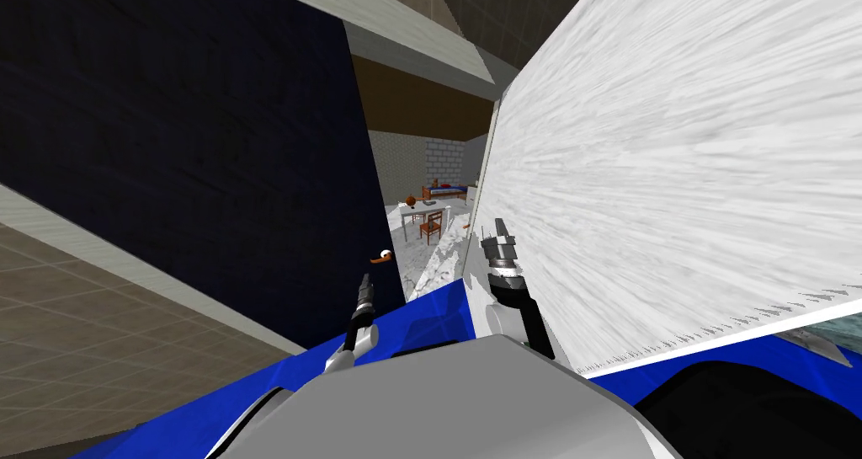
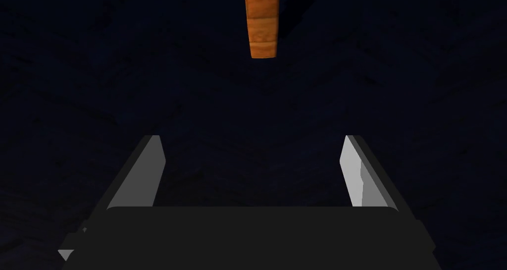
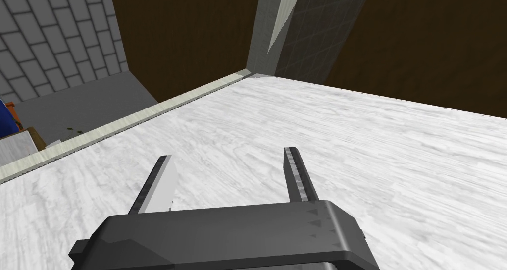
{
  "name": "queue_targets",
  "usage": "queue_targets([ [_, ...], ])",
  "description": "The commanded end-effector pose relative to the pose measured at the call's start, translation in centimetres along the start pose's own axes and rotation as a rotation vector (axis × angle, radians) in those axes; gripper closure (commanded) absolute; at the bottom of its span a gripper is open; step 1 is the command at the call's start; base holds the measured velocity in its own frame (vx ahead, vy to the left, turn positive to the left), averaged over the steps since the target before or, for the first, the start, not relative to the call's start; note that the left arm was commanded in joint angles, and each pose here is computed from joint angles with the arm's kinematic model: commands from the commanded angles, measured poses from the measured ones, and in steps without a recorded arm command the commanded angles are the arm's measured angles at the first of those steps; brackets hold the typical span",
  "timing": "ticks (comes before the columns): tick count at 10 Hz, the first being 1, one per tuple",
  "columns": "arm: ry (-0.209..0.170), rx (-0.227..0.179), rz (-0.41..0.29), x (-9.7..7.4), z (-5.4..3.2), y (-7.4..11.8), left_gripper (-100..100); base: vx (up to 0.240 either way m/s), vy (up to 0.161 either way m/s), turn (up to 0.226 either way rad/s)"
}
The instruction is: Pull the door open
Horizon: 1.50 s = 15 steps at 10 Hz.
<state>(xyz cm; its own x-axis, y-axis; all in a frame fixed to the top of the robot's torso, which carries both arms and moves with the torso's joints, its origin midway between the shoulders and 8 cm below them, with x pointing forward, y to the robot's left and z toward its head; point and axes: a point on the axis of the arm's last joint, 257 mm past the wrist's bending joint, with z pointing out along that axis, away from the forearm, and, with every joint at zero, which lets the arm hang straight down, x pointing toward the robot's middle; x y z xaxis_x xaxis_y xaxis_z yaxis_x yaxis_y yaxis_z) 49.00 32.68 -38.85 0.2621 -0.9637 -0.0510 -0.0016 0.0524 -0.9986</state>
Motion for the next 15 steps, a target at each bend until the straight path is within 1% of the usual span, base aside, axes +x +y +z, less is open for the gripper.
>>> queue_targets([
  [1,-0.015,0.002,0.0,-1.85,0.37,-0.16,-100,0.001,-0.002,-0.045],
  [2,-0.02,-0.019,0.012,-2.31,-0.07,0.72,-100,0.005,-0.004,-0.022],
  [3,-0.015,0.002,0.0,-1.85,0.37,-0.16,-100,0.0,0.0,0.0],
  [4,-0.026,-0.004,-0.02,-2.75,0.32,0.06,-100,0.098,-0.042,-0.152],
  [6,-0.028,-0.006,-0.031,-2.75,0.22,0.17,-100,0.18,-0.01,-0.074],
  [11,-0.029,-0.011,-0.052,-2.49,-0.01,0.39,-100,0.199,0.003,-0.028],
  [12,-0.029,-0.01,-0.049,-2.55,0.01,0.37,-100,0.106,-0.015,0.001],
  [13,-0.029,-0.01,-0.049,-2.55,0.01,0.37,100,-0.016,0.004,0.001],
  [15,-0.029,-0.01,-0.049,-2.55,0.01,0.37,100,-0.036,0.004,-0.009],
])
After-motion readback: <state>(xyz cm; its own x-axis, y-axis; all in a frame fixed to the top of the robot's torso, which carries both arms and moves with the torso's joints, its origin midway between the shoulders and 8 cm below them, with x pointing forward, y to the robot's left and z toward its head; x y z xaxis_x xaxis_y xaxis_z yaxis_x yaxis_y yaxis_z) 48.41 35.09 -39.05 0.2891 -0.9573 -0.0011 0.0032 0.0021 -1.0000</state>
